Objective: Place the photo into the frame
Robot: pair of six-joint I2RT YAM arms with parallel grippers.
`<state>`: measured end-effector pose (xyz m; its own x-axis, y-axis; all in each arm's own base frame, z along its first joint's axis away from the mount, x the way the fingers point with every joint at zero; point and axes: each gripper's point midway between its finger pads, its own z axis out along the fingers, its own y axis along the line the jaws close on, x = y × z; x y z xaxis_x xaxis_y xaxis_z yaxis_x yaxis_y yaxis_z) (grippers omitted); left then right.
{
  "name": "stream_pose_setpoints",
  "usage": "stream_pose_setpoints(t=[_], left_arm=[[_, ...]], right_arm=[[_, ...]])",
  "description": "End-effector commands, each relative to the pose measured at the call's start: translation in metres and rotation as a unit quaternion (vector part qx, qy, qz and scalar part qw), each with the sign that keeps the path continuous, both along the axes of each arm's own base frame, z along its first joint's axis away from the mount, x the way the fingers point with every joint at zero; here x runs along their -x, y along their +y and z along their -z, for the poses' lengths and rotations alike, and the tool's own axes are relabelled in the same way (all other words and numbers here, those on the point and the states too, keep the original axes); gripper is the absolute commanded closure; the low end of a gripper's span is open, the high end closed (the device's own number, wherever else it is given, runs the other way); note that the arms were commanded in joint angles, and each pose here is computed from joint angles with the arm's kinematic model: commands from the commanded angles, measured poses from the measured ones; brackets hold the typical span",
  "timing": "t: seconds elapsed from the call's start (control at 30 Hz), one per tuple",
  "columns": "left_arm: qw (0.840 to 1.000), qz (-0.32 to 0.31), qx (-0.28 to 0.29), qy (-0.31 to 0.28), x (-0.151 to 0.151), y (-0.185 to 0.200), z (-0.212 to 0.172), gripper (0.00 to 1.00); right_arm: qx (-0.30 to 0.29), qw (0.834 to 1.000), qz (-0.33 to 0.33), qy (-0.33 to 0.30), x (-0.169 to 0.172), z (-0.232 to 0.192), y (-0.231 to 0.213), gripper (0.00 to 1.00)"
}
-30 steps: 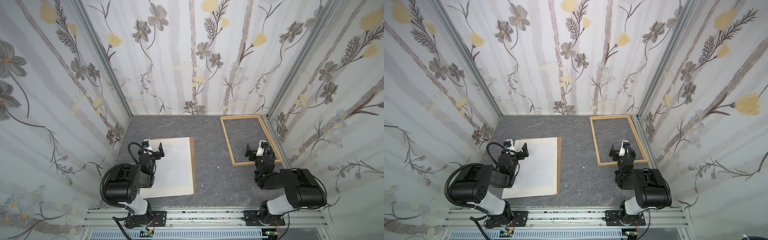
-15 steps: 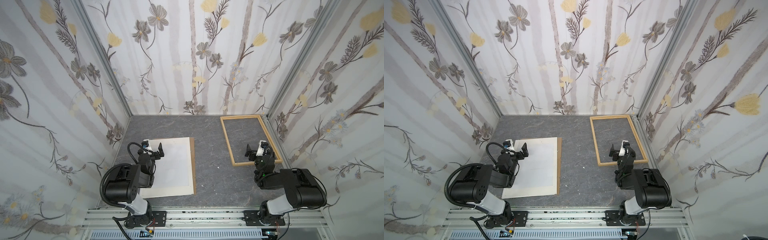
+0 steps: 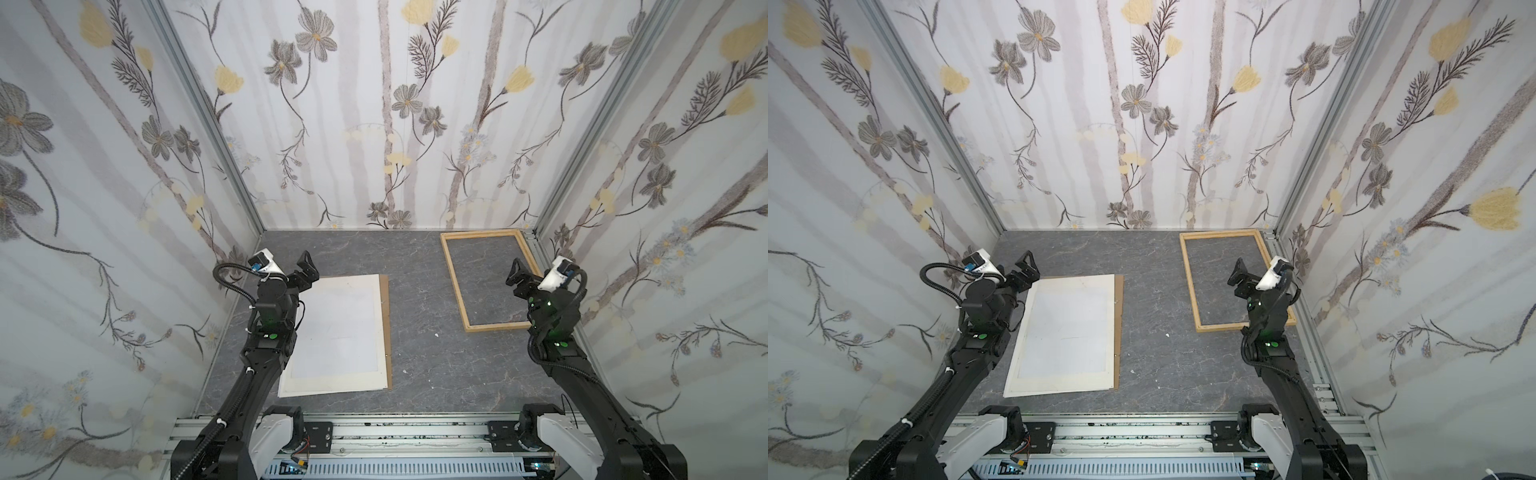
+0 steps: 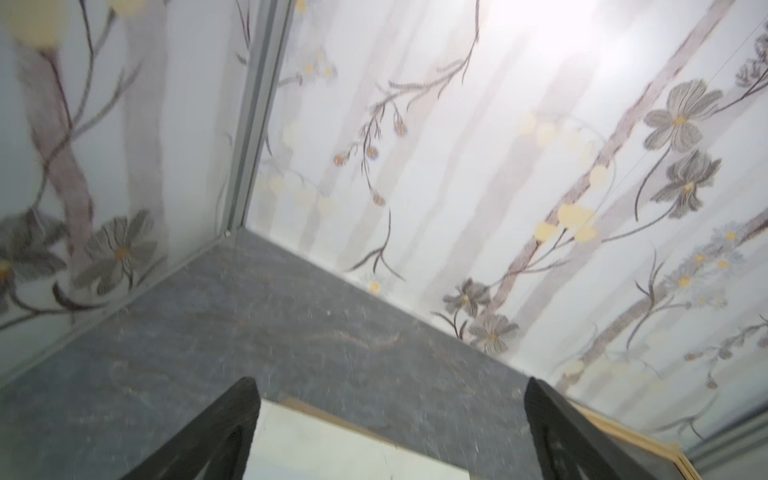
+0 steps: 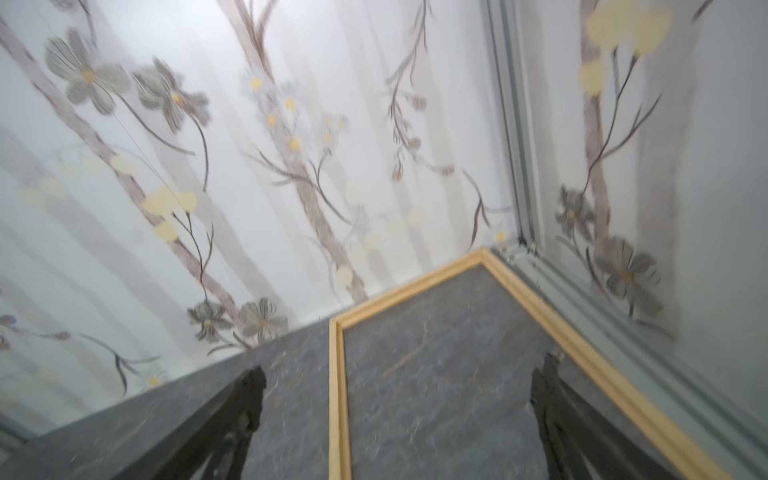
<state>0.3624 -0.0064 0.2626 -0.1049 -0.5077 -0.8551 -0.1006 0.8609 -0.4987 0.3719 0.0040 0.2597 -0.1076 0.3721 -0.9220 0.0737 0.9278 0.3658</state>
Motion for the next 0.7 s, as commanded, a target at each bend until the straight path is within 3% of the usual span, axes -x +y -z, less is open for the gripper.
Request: stream_pose_setpoints(t=[0.0,0.13,0.23,0.5,0.67], left_arm=[[0.988,0.042,0.066,0.134,0.028,-0.022,0.052,0.00],[0.987,0.055,0.045,0.144,0.054,-0.027,0.045,0.00],[0.989,0.059,0.026,0.136,0.072,-0.025,0.036,0.00],[0.986,0.129,0.030,0.104,0.094,-0.047,0.027,0.00],[0.975,0.182,0.028,0.124,0.093,-0.066,0.035,0.00]], right_arm=[[-0.027,0.986,-0.064,0.153,0.004,0.050,0.029,0.00],[0.002,0.985,-0.046,0.169,0.007,0.049,0.029,0.00],[0.020,0.979,-0.074,0.188,0.004,0.048,0.040,0.00],[0.055,0.946,-0.120,0.296,-0.007,0.078,0.064,0.11],[0.059,0.910,-0.170,0.374,-0.005,0.112,0.090,0.14]])
